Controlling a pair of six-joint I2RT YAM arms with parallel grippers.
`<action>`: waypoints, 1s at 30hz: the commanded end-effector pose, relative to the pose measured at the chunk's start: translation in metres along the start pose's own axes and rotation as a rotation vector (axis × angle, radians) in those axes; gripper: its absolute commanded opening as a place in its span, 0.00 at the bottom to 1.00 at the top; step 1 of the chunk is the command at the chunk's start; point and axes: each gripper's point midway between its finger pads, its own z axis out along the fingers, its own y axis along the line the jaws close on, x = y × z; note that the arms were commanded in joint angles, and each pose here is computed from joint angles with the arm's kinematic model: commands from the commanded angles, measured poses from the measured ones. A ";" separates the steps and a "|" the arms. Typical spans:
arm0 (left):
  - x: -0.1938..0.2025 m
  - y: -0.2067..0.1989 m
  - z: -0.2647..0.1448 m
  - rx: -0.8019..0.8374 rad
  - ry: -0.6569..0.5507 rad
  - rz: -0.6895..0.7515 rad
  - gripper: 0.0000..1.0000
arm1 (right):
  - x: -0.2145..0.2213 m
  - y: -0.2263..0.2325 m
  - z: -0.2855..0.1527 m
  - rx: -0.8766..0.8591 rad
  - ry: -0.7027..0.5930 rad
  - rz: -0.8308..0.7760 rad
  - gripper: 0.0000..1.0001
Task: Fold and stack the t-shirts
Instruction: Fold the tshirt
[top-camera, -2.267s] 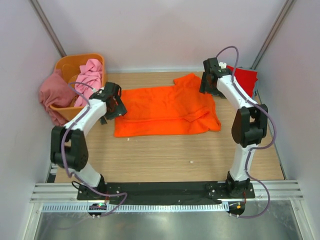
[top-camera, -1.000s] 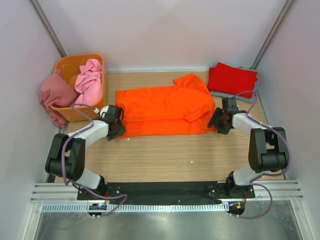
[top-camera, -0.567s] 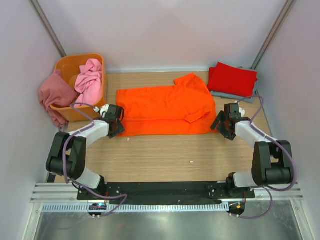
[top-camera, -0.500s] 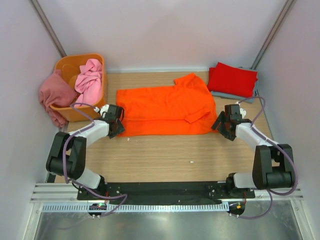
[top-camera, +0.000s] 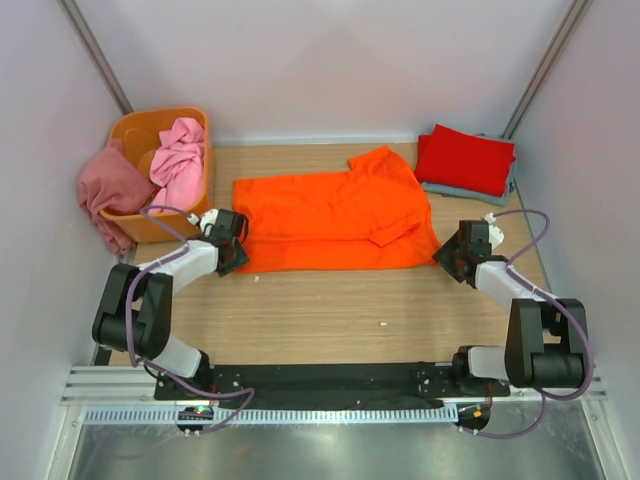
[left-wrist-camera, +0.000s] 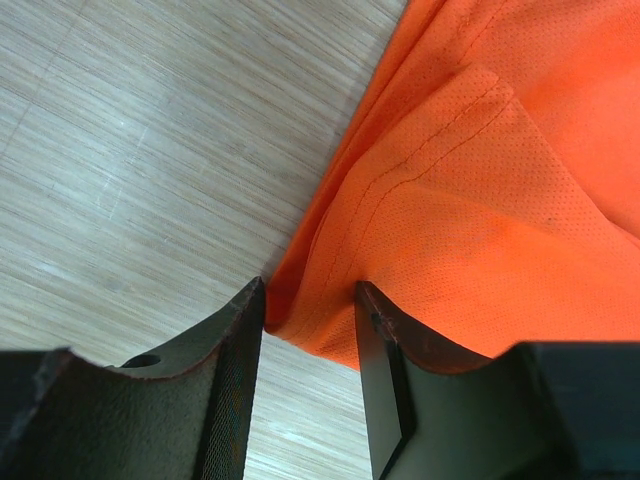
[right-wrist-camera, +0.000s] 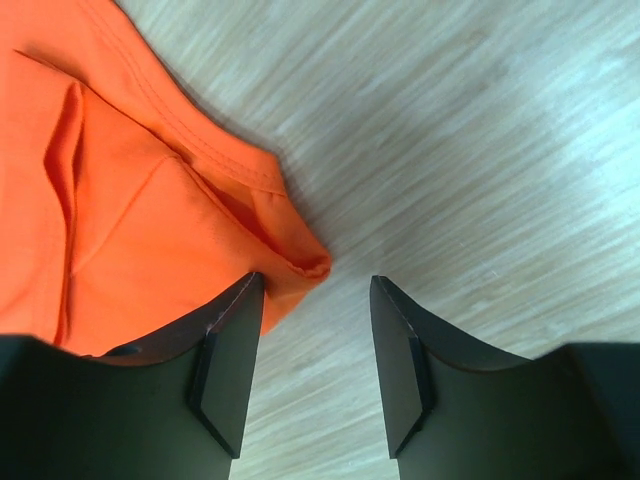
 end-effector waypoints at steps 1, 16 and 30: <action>0.012 0.008 0.007 -0.027 0.027 0.018 0.42 | -0.022 0.016 0.004 -0.050 -0.081 0.033 0.52; 0.012 0.009 0.009 -0.037 0.025 0.022 0.17 | -0.007 0.021 0.006 -0.113 -0.026 0.020 0.03; 0.027 0.021 -0.024 0.020 0.048 -0.032 0.00 | -0.039 -0.013 -0.046 0.095 -0.113 -0.043 0.01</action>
